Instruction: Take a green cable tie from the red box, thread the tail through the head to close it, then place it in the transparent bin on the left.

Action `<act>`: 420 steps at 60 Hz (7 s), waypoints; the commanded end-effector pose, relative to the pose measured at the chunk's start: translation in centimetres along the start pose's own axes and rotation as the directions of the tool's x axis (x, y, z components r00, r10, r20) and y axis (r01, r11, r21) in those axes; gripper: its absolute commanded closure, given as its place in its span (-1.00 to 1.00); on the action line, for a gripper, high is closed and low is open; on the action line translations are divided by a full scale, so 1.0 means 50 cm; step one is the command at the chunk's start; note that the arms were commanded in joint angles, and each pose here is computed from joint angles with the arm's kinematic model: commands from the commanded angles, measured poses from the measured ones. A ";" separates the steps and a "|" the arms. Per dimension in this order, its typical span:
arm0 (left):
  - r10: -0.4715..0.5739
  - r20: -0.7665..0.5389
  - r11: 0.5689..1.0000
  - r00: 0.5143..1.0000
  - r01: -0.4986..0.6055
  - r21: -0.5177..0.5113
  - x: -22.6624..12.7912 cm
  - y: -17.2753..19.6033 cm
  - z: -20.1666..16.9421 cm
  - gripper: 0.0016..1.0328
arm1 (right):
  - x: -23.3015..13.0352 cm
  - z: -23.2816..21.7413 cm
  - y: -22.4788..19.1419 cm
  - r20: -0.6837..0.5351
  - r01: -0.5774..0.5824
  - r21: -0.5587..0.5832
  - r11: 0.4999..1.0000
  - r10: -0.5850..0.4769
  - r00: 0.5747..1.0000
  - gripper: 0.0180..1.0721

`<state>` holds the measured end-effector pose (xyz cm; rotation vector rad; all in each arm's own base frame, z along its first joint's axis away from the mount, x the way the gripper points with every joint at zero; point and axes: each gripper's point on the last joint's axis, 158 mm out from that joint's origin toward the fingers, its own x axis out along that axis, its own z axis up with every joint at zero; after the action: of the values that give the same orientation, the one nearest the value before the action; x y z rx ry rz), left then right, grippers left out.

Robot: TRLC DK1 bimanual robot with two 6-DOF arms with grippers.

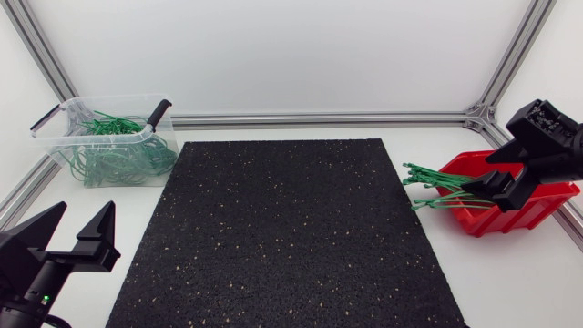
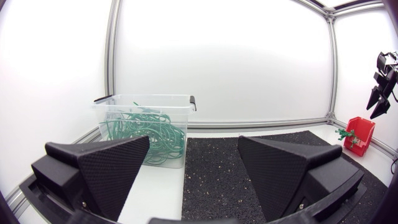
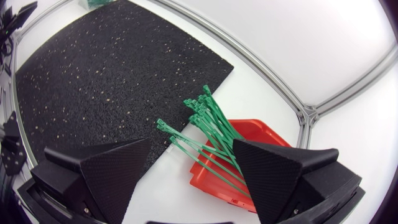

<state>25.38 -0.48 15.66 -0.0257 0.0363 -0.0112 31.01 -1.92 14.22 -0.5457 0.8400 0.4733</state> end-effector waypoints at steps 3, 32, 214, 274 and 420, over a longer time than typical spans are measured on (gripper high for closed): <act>0.004 -0.053 1.000 0.999 -0.005 -0.017 0.003 0.002 -0.046 -0.92 | 0.051 -0.038 0.035 -0.063 -0.051 -0.100 0.994 0.045 0.997 -0.84; 0.013 -0.053 1.000 0.999 -0.014 -0.018 0.003 0.007 -0.046 -0.92 | 0.160 -0.115 0.059 -0.036 0.198 -0.470 0.860 -0.243 0.969 -0.83; 0.007 -0.062 1.000 0.998 -0.008 -0.017 0.003 0.004 -0.050 -0.92 | 0.231 -0.068 0.009 0.130 0.296 -0.620 0.727 -0.278 0.952 0.89; 0.006 -0.065 1.000 0.998 -0.007 -0.017 0.003 0.003 -0.052 -0.92 | 0.046 0.023 0.042 0.164 -0.099 -0.359 0.928 0.167 0.972 0.89; -0.728 -0.374 0.653 0.574 0.747 -0.124 0.090 -0.306 0.182 -0.79 | -0.115 0.361 0.399 0.280 -0.915 -0.096 0.391 0.893 0.352 0.89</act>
<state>30.49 -14.28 23.50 -0.0247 0.4853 -0.7966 25.62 22.59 24.00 0.1193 0.7603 1.5377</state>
